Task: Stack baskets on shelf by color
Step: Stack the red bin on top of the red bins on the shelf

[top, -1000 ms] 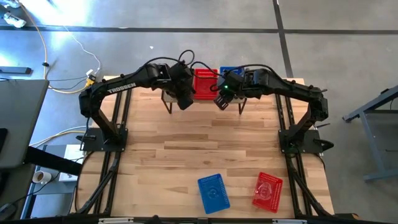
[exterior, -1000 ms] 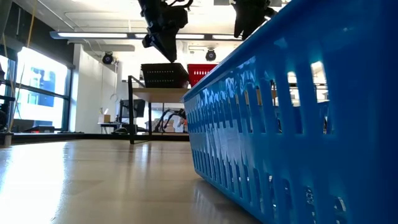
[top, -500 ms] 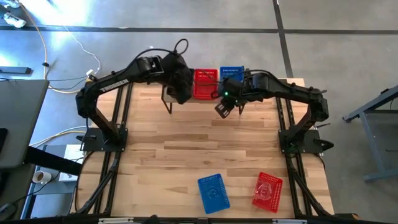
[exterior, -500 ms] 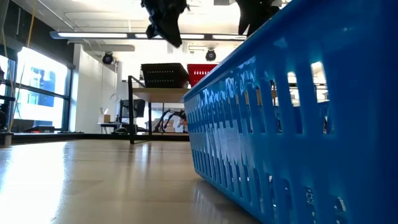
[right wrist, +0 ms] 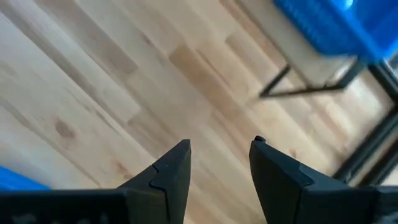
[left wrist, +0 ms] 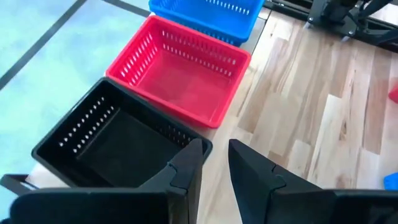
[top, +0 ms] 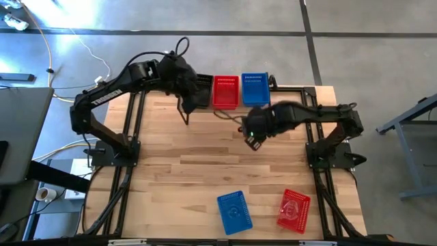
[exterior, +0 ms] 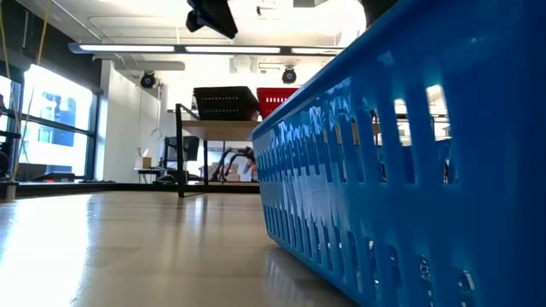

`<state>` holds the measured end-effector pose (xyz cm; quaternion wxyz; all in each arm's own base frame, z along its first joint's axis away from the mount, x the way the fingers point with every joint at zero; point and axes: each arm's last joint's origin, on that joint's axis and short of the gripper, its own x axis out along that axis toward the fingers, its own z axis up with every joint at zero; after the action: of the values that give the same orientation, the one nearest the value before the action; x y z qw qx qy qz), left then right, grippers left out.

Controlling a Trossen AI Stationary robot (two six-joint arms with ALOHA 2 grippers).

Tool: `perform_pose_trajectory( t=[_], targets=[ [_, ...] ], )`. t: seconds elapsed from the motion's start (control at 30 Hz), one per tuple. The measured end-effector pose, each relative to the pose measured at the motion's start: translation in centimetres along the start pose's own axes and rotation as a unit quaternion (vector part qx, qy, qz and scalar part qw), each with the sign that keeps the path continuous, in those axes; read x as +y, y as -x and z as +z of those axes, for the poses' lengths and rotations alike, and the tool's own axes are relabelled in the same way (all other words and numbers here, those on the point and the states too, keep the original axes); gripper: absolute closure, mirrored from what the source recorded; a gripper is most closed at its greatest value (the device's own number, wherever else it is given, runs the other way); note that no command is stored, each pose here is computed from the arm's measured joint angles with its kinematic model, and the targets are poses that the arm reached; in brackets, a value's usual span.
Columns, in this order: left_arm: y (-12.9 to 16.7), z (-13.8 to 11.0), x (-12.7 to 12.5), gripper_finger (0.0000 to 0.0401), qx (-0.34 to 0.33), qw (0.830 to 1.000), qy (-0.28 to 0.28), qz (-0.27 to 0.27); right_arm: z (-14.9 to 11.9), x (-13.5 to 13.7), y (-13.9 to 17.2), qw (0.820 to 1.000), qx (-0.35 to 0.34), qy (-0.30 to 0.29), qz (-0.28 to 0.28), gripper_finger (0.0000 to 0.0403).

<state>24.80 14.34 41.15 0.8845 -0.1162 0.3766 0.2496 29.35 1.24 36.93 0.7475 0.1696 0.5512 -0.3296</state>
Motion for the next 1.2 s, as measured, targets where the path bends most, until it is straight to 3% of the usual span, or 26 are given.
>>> perform_pose_trajectory(
  t=[0.2, 0.4, 0.8, 1.2],
  targets=[
    [-0.2, -1.9, 0.0, 0.0330, 0.012, 1.000, 0.023, 0.000, -3.1, 2.1, -0.9, 0.999, 0.027, -0.022, -0.011, 0.0253],
    [0.0, -3.2, -0.1, 0.0330, -0.001, 1.000, 0.029, -0.003, -6.4, 3.4, -1.0, 0.995, 0.052, -0.081, -0.011, 0.0253],
    [1.0, -3.6, -0.3, 0.0330, -0.014, 1.000, 0.026, -0.008, -13.1, 5.0, -1.0, 0.971, 0.095, -0.217, -0.026, 0.0253],
    [1.2, -3.8, -1.8, 0.0330, -0.010, 0.999, 0.016, -0.028, -18.9, 6.4, 0.7, 0.956, 0.096, -0.275, -0.016, 0.0253]
  ],
)
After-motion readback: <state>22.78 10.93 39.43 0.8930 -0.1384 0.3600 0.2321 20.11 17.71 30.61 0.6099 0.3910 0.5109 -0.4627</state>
